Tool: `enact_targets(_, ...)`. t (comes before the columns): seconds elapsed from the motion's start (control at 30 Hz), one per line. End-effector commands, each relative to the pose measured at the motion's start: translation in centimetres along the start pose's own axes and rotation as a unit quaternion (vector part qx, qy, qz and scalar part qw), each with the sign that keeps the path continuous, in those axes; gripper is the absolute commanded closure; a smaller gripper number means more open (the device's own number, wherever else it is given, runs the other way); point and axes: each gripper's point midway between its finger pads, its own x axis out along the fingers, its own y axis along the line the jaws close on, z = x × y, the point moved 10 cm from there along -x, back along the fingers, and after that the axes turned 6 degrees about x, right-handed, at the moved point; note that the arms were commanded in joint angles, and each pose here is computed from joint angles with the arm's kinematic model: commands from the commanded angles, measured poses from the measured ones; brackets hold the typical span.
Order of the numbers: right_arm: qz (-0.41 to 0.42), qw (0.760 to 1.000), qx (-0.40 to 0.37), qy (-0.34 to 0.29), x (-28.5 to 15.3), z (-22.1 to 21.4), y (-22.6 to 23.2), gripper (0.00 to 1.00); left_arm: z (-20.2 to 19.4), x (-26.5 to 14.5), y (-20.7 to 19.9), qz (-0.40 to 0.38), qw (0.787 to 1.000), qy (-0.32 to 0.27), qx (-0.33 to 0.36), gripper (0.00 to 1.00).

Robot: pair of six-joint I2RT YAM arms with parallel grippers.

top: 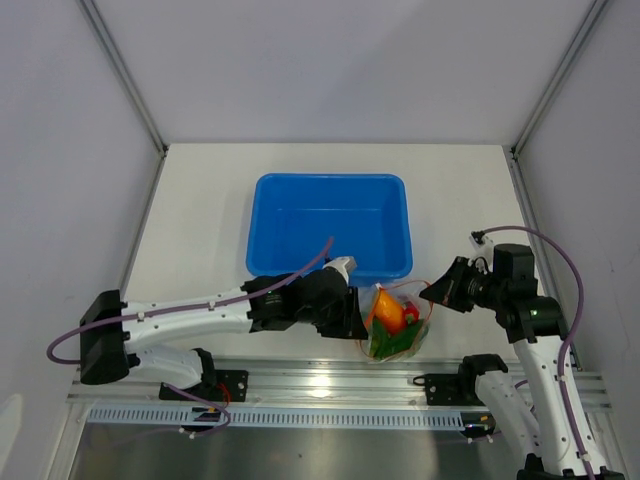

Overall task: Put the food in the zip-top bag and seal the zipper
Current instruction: Adjust the zipper food storage bag at the center of the board.

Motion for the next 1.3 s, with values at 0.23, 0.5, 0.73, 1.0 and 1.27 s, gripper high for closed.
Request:
enact_targets(0.23,0.003,1.000,0.005,-0.015,-0.2,0.3,0.4,1.00,1.8,0.1,-4.5,-0.142,0.988,-0.005,0.060,0.99)
enact_targets(0.5,-0.009,0.998,-0.039,-0.043,-4.9,0.6,3.8,1.00,4.1,-8.4,-8.3,-0.252,0.956,-0.085,0.123,0.99)
enact_targets(0.73,-0.005,1.000,-0.010,-0.014,-1.9,-0.3,1.3,1.00,2.6,-2.5,-3.7,-0.188,0.981,-0.005,0.039,1.00)
enact_targets(1.0,-0.016,0.999,-0.025,-0.035,-2.2,1.0,2.1,1.00,4.7,-3.3,-3.6,-0.209,0.975,-0.038,0.065,0.99)
enact_targets(1.27,0.036,0.997,-0.035,-0.066,-5.7,1.4,5.7,1.00,5.1,-8.1,-4.8,-0.242,0.962,-0.085,0.090,1.00)
